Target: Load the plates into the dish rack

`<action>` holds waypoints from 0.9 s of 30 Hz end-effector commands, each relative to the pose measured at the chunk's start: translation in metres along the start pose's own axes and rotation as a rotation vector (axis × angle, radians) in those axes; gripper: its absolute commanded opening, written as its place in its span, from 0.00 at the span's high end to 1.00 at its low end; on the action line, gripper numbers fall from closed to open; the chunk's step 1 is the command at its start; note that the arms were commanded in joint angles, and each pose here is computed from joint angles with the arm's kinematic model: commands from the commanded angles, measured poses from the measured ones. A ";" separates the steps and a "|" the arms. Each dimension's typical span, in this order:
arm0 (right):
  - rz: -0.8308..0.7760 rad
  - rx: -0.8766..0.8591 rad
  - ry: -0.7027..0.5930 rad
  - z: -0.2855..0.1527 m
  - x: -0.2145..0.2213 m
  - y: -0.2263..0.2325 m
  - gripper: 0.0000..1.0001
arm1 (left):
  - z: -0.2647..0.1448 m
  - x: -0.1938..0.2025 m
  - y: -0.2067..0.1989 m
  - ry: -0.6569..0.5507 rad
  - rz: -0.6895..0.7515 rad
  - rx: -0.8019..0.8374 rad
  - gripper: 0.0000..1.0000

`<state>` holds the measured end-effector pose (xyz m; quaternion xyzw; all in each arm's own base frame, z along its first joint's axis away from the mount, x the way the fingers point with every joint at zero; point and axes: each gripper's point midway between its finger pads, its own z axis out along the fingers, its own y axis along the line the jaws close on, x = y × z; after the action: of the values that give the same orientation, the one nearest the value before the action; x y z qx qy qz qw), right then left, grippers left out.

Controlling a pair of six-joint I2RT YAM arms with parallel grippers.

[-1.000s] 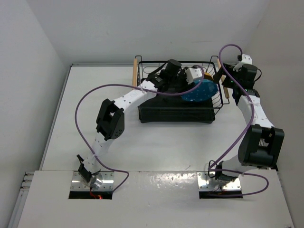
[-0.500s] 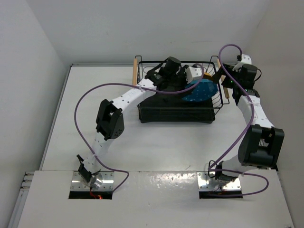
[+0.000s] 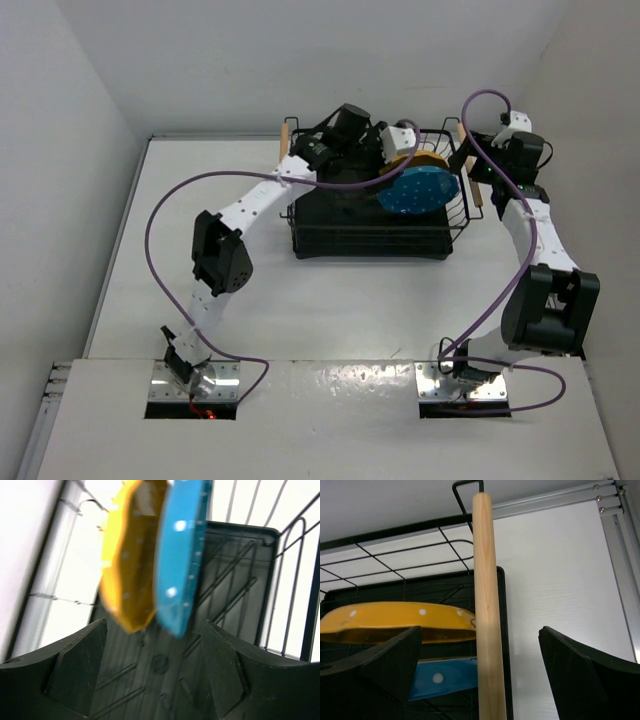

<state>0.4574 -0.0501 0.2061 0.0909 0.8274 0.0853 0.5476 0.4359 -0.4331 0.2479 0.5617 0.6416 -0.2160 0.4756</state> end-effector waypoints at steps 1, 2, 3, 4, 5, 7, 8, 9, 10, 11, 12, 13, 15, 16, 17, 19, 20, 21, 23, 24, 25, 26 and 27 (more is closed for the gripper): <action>-0.044 0.016 -0.103 -0.012 -0.051 0.003 0.00 | -0.066 -0.064 0.033 -0.112 0.068 -0.121 0.20; -0.039 0.021 -0.116 -0.015 -0.062 0.002 0.00 | -0.080 -0.070 0.039 -0.118 0.071 -0.151 0.20; -0.018 0.024 -0.118 -0.017 -0.066 0.001 0.00 | -0.090 -0.077 0.048 -0.128 0.084 -0.182 0.20; -0.015 0.012 -0.131 -0.021 -0.076 0.003 0.00 | -0.106 -0.089 0.054 -0.143 0.095 -0.229 0.20; -0.007 0.019 -0.129 -0.023 -0.079 -0.001 0.00 | -0.115 -0.090 0.063 -0.139 0.092 -0.265 0.20; 0.006 0.032 -0.151 -0.035 -0.094 -0.007 0.00 | -0.141 -0.095 0.081 -0.143 0.081 -0.348 0.18; 0.017 0.040 -0.134 -0.042 -0.096 -0.008 0.00 | -0.155 -0.094 0.093 -0.127 0.063 -0.420 0.17; 0.053 0.073 -0.147 -0.051 -0.102 -0.020 0.00 | -0.182 -0.093 0.108 -0.123 0.044 -0.491 0.16; 0.067 0.081 -0.170 -0.062 -0.113 -0.021 0.00 | -0.198 -0.088 0.118 -0.107 0.025 -0.545 0.16; 0.113 0.098 -0.130 -0.066 -0.103 -0.024 0.00 | -0.211 -0.066 0.132 -0.045 -0.023 -0.625 0.14; 0.142 0.113 -0.125 -0.071 -0.100 -0.029 0.00 | -0.229 -0.052 0.143 -0.016 -0.067 -0.688 0.14; 0.188 0.140 -0.136 -0.087 -0.102 -0.035 0.00 | -0.259 -0.024 0.165 0.026 -0.134 -0.782 0.14; 0.233 0.213 -0.080 -0.095 -0.075 -0.047 0.00 | -0.301 0.027 0.168 0.100 -0.302 -0.892 0.14; 0.249 0.230 -0.121 -0.112 -0.081 -0.043 0.00 | -0.335 0.062 0.179 0.144 -0.376 -0.967 0.14; 0.261 0.269 -0.128 -0.119 -0.077 -0.048 0.00 | -0.366 0.067 0.169 0.128 -0.420 -1.016 0.14; 0.297 0.328 -0.136 -0.134 -0.055 -0.053 0.00 | -0.389 0.140 0.154 0.246 -0.523 -1.056 0.14; 0.318 0.368 -0.093 -0.132 -0.027 -0.061 0.00 | -0.395 0.166 0.131 0.285 -0.557 -1.046 0.15; 0.327 0.397 -0.116 -0.142 -0.025 -0.062 0.00 | -0.401 0.180 0.121 0.305 -0.575 -1.057 0.15; 0.339 0.425 -0.125 -0.159 -0.013 -0.062 0.00 | -0.410 0.206 0.101 0.337 -0.610 -1.065 0.15; 0.362 0.476 -0.072 -0.163 0.008 -0.068 0.00 | -0.398 0.231 0.079 0.386 -0.644 -1.018 0.15; 0.395 0.496 -0.081 -0.173 0.013 -0.067 0.00 | -0.399 0.229 0.069 0.366 -0.637 -1.012 0.15; 0.418 0.522 -0.043 -0.178 0.026 -0.067 0.00 | -0.395 0.237 0.058 0.372 -0.657 -0.995 0.15; 0.424 0.551 -0.012 -0.182 0.039 -0.071 0.00 | -0.386 0.254 0.044 0.398 -0.677 -0.965 0.15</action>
<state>0.2980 -0.1112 0.2478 0.3466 0.7799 -0.0012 0.5211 0.3688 0.0377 0.2209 0.0790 0.8941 0.0972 0.4299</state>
